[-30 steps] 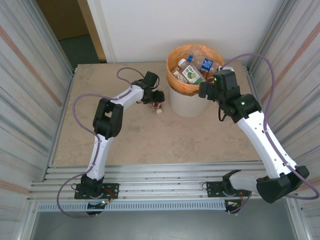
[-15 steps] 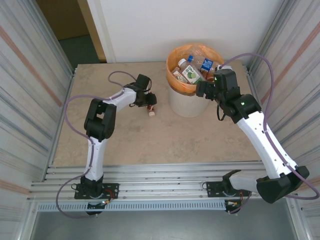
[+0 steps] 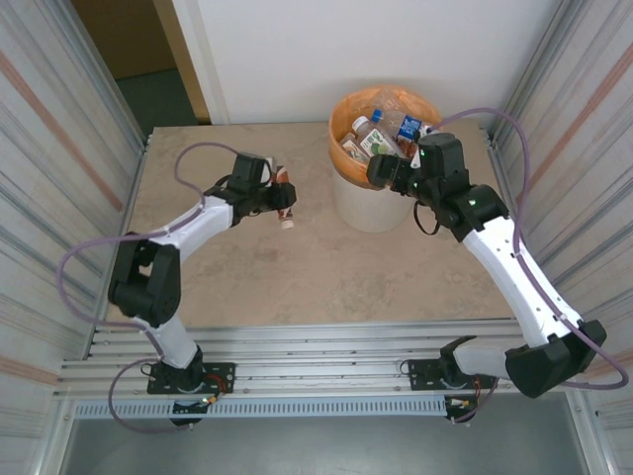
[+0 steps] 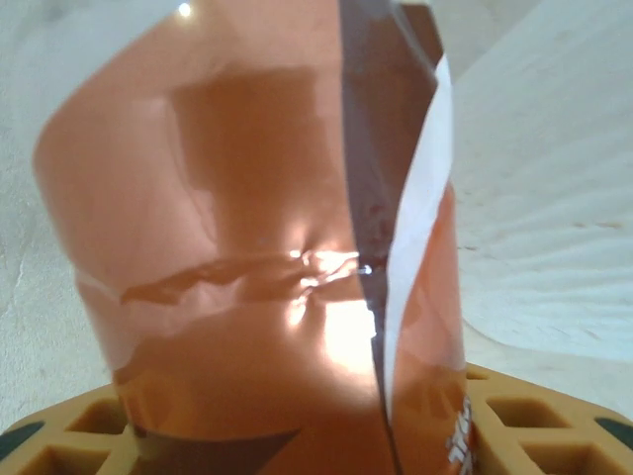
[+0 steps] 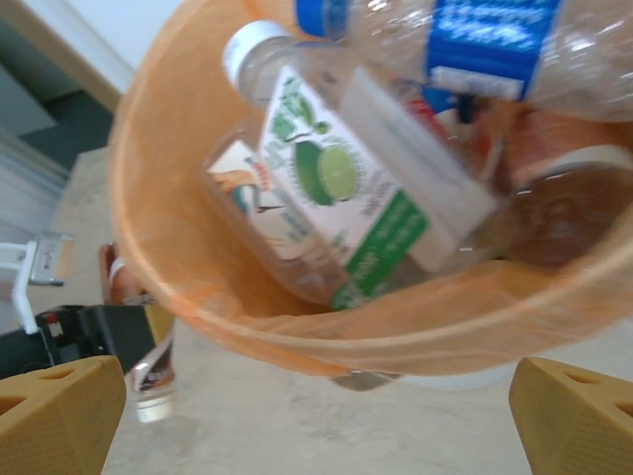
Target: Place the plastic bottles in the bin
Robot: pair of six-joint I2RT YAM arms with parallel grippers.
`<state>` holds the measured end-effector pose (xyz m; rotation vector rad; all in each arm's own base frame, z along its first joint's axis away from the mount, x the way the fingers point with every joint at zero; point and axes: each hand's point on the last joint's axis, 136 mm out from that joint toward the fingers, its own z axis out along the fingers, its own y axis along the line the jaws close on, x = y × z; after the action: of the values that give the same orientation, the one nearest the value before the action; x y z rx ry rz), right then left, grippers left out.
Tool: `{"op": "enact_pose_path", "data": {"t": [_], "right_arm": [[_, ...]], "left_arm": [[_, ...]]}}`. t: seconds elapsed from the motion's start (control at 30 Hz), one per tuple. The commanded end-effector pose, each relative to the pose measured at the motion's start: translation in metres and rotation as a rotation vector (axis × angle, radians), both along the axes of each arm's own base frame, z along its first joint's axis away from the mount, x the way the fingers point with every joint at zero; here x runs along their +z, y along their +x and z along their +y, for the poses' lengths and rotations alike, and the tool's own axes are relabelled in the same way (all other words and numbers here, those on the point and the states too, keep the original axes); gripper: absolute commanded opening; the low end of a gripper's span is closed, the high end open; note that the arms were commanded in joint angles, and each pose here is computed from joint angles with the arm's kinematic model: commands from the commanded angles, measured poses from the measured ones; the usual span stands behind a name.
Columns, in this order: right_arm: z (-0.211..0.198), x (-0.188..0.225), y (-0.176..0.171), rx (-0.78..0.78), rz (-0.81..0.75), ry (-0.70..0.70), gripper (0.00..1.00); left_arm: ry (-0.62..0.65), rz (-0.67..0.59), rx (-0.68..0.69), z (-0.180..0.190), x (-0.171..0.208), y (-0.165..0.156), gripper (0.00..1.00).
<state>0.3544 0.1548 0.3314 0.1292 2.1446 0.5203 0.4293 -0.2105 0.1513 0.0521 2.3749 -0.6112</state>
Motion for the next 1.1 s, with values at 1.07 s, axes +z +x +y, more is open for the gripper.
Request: {"op": "enact_pose_path", "data": {"t": [1.07], "right_arm": [[0.214,0.012,-0.023,0.693,0.049,0.196,0.84]], "left_arm": [[-0.217,-0.597,-0.434,-0.032,0.151,-0.103,0.44]]}}
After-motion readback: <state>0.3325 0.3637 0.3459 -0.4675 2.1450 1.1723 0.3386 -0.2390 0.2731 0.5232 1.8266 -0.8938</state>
